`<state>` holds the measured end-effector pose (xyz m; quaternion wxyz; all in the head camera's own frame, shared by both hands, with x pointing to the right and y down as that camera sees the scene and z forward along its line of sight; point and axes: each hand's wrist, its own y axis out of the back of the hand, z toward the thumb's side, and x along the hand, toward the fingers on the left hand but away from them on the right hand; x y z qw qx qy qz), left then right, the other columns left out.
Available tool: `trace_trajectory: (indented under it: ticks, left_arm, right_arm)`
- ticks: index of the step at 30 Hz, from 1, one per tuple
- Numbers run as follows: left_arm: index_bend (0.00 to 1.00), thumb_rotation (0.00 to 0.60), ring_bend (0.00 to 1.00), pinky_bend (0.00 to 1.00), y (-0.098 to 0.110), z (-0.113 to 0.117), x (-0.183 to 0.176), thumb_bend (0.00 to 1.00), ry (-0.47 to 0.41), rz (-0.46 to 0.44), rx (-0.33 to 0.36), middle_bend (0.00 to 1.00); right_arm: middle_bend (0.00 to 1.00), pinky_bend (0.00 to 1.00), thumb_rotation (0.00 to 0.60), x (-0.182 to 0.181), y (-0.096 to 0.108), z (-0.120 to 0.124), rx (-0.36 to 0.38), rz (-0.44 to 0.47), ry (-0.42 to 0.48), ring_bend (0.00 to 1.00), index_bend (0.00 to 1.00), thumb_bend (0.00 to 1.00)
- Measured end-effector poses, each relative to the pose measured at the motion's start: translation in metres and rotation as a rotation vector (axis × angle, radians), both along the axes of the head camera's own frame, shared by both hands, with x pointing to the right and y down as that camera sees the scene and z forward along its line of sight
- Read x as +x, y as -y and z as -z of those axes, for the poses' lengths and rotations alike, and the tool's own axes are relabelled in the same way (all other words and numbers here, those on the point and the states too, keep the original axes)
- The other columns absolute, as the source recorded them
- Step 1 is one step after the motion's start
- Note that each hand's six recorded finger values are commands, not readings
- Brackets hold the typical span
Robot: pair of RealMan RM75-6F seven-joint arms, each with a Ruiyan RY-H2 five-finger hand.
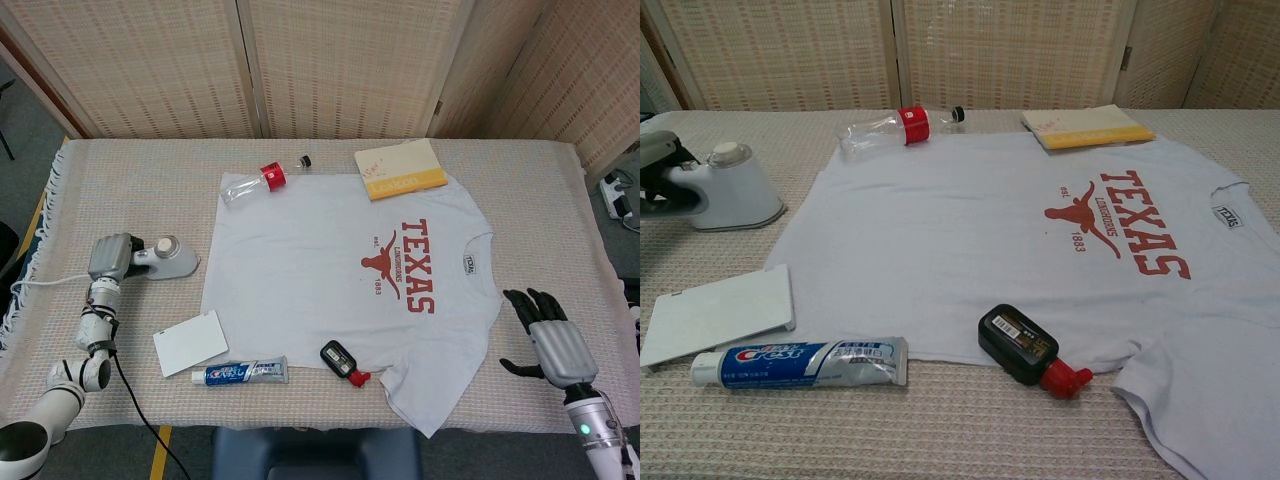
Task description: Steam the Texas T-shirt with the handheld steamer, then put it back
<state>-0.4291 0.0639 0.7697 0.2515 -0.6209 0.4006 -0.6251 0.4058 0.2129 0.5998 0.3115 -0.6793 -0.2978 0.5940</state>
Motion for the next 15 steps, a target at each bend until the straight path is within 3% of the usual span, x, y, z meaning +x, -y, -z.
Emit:
trace_trajectory:
  ticks: [7,15]
  left_arm:
    - [0.96,0.600,0.89,0.69,0.008,0.018,0.000,0.44,-0.152,0.045,0.087,1.00]
    - [0.96,0.600,0.88,0.69,0.013,0.052,0.027,0.44,-0.271,-0.058,0.198,1.00]
  right_arm:
    - [0.07,0.06,0.547,-0.020,-0.004,-0.020,-0.098,0.061,0.040,0.00,0.00,0.62]
    - [0.07,0.05,0.526,-0.047,-0.008,-0.051,-0.219,0.159,0.096,0.00,0.00,0.94]
